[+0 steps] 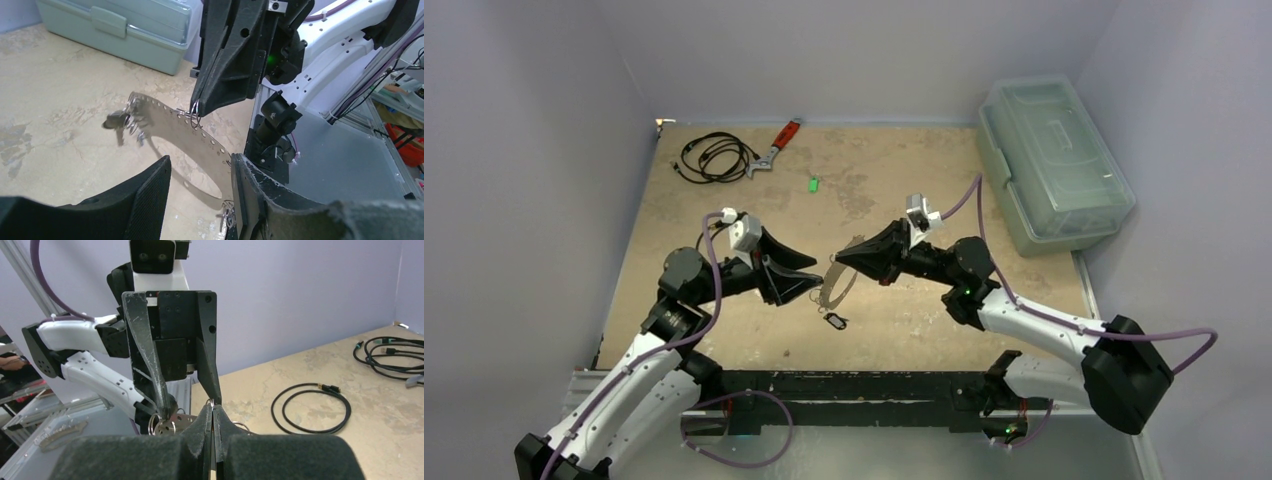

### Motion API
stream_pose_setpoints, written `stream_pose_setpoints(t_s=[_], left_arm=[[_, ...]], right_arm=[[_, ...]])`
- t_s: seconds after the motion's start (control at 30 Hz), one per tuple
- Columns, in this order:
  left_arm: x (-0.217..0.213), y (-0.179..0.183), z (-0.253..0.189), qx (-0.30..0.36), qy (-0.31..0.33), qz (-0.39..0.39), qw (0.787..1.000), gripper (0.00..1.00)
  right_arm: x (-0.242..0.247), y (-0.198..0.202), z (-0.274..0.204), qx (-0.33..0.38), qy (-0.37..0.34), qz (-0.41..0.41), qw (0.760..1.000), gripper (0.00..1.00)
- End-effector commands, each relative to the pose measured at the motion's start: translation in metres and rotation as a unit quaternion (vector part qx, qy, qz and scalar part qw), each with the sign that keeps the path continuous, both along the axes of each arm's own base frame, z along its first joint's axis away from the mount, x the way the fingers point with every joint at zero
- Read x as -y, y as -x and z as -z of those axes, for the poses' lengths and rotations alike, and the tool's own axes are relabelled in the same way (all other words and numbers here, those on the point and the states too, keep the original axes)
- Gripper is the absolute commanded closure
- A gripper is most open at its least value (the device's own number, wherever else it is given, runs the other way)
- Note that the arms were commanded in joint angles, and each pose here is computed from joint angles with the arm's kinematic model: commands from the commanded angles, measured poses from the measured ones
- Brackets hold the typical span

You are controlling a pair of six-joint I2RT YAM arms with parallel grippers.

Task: Put the keys on the keyring

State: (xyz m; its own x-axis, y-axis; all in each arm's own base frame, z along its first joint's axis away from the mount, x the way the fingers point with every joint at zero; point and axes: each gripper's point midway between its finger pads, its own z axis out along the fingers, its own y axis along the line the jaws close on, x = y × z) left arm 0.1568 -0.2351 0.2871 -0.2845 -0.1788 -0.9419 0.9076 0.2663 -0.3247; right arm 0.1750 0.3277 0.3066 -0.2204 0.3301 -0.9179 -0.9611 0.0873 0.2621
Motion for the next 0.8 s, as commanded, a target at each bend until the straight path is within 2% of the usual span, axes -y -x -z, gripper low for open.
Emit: stream_pose_setpoints(t_s=[0.0,0.3,0.77], left_arm=[[0.0,0.005,-0.012,0.028,0.016,0.005,0.999,0.54],[-0.007,-0.003,-0.015,0.049,0.007,-0.032,0.998,0.59],[-0.007,-0.003,-0.015,0.05,0.006,-0.03,0.998,0.63]], right_arm=[[0.001,0.01,-0.05,0.038,-0.072,-0.026,0.996,1.0],[-0.007,0.021,-0.05,0.006,-0.104,-0.084,0.991,1.0],[-0.013,0.033,-0.047,-0.019,-0.138,-0.155,0.978,1.0]])
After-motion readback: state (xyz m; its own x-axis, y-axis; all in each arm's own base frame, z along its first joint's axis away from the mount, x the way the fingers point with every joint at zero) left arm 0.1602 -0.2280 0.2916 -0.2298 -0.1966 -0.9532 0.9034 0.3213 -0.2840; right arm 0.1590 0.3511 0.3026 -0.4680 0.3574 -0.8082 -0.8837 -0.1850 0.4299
